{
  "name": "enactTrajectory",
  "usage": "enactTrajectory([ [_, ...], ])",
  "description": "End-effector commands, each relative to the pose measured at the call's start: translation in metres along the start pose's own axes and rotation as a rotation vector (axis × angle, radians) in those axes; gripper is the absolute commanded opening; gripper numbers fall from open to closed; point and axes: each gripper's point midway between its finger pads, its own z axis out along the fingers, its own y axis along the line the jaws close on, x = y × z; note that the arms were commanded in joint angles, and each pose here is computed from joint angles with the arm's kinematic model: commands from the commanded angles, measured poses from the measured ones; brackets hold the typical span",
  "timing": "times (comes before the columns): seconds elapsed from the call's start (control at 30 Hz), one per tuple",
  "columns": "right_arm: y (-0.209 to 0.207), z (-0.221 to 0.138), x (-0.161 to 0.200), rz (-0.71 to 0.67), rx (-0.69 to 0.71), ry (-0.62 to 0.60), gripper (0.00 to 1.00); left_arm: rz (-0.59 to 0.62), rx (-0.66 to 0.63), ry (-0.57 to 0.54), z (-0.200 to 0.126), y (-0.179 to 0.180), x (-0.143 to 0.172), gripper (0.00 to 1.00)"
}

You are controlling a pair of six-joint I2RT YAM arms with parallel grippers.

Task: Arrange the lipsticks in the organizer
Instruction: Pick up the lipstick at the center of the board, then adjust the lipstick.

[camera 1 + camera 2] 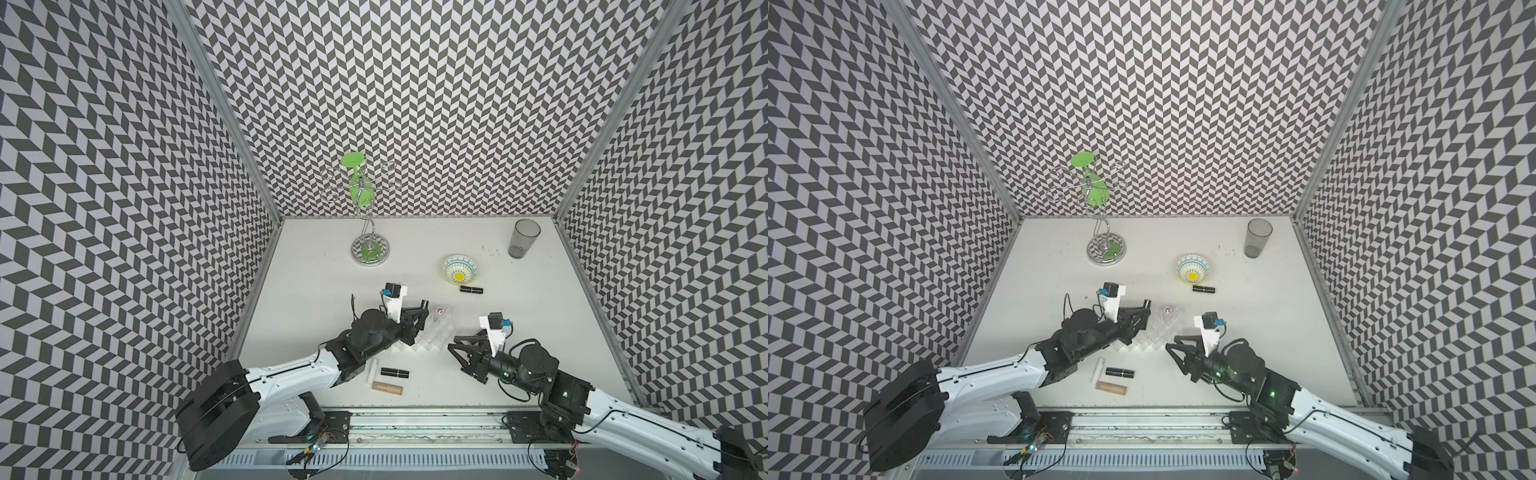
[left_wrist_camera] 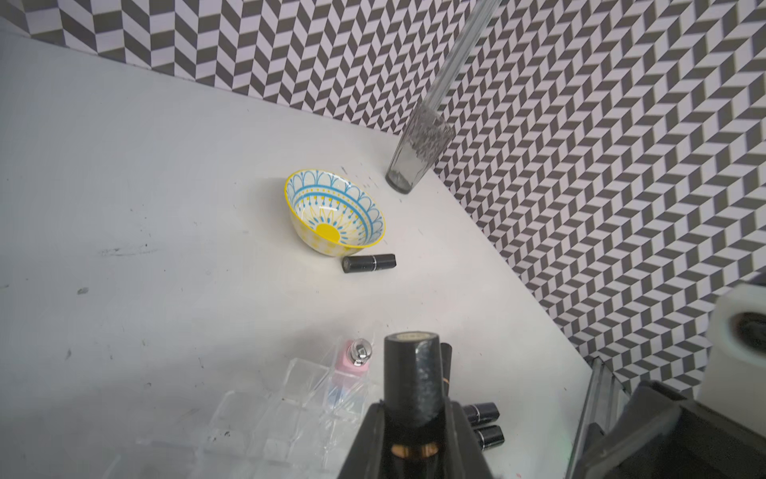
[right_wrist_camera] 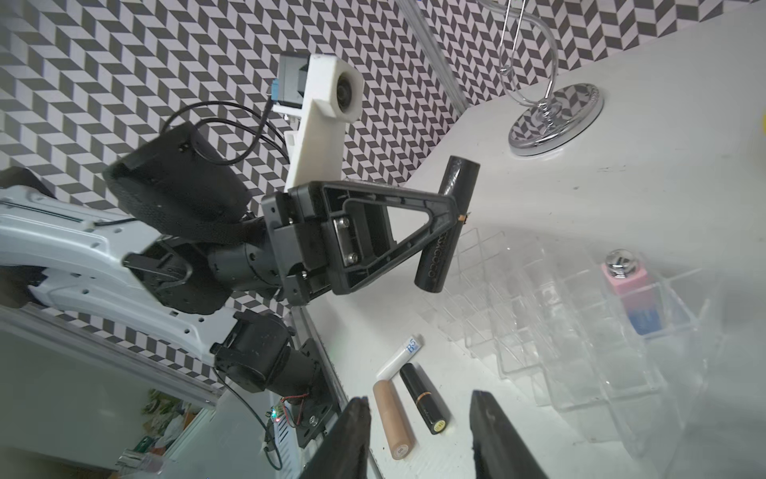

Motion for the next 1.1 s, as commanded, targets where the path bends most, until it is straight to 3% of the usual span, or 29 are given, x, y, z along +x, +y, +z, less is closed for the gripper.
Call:
enactTrajectory([
  [0.0,0.029,0.007,-0.031,-0.009,-0.105,-0.083,0.52,0.004,0.216,-0.148,-0.019,-0.046,-0.038,0.0],
  [0.33,0.058,0.02,-0.051,-0.011,-0.231,-0.137,0.55,-0.023,0.325,-0.319,-0.065,-0.058,-0.053,0.0],
  [1.07,0.072,0.064,-0.048,-0.025,-0.315,-0.083,0.55,0.017,0.295,-0.304,-0.064,-0.054,-0.049,0.0],
])
